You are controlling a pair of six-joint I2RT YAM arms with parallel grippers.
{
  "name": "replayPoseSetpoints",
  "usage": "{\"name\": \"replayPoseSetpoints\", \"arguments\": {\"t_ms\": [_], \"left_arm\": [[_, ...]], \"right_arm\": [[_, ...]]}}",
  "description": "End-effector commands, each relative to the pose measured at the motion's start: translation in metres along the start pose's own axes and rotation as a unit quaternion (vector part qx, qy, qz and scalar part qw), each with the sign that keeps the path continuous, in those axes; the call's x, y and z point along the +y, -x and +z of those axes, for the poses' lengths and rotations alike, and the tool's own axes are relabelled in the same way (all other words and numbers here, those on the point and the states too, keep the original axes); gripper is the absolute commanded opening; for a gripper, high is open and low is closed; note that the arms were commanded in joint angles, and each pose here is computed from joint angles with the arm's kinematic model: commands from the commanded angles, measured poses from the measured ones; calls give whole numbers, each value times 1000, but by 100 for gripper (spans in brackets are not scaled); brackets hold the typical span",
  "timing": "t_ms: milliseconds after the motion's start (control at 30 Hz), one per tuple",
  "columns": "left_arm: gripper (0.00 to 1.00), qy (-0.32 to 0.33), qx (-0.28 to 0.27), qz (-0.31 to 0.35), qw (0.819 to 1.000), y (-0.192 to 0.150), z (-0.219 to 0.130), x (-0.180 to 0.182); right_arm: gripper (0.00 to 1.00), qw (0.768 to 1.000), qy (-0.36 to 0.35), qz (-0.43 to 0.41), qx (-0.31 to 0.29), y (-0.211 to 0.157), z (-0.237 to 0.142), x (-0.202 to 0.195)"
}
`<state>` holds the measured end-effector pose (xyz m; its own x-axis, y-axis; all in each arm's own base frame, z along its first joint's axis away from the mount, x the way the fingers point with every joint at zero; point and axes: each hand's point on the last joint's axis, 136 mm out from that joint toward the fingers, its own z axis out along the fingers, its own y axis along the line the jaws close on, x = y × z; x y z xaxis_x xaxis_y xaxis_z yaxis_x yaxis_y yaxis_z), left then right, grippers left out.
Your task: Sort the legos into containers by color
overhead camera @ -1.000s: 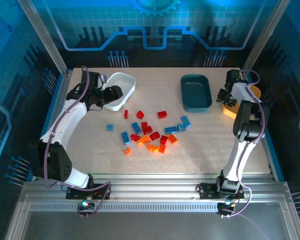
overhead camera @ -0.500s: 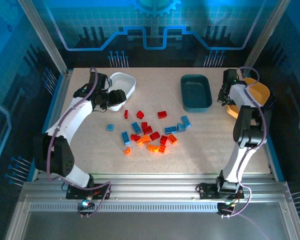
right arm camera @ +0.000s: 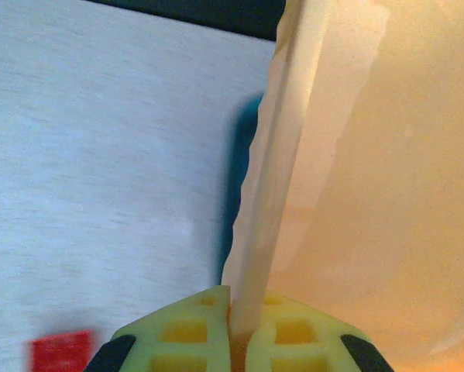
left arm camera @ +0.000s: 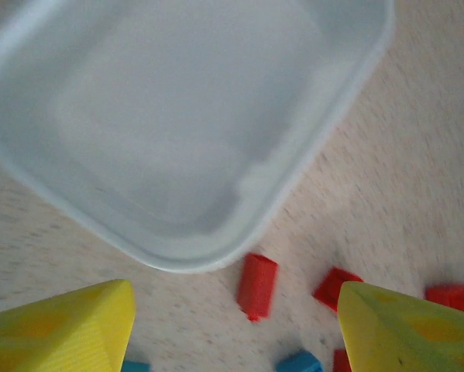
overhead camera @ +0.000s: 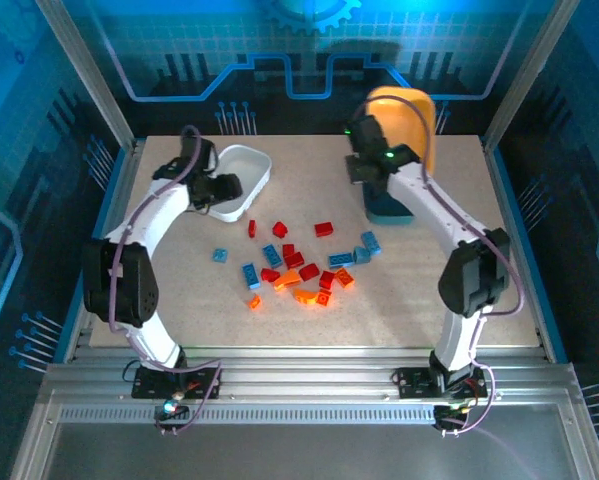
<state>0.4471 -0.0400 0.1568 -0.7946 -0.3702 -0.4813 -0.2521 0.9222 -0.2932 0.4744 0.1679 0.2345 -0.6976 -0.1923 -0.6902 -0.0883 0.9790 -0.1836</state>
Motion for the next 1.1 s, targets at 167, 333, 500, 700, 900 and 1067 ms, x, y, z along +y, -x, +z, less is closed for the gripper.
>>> {"name": "replayPoseSetpoints", "arguments": {"t_ms": [167, 333, 500, 700, 900, 1067], "left_arm": [[66, 44, 3, -24, 999, 54, 27, 45], [69, 46, -34, -39, 998, 73, 40, 61], [68, -9, -22, -59, 998, 76, 62, 66], [68, -40, -25, -56, 997, 78, 72, 61], [67, -102, -18, -63, 993, 75, 83, 42], [65, -133, 0, -81, 988, 63, 87, 26]], "right_arm": [[0, 994, 70, -42, 78, -23, 51, 103], [0, 986, 94, -54, 123, -41, 91, 139], [0, 978, 104, -72, 166, -71, 116, 160], [40, 975, 131, -53, 172, -72, 107, 173], [57, 977, 158, -41, 136, -40, 60, 160], [58, 988, 103, 15, 110, -26, 49, 76]]}}
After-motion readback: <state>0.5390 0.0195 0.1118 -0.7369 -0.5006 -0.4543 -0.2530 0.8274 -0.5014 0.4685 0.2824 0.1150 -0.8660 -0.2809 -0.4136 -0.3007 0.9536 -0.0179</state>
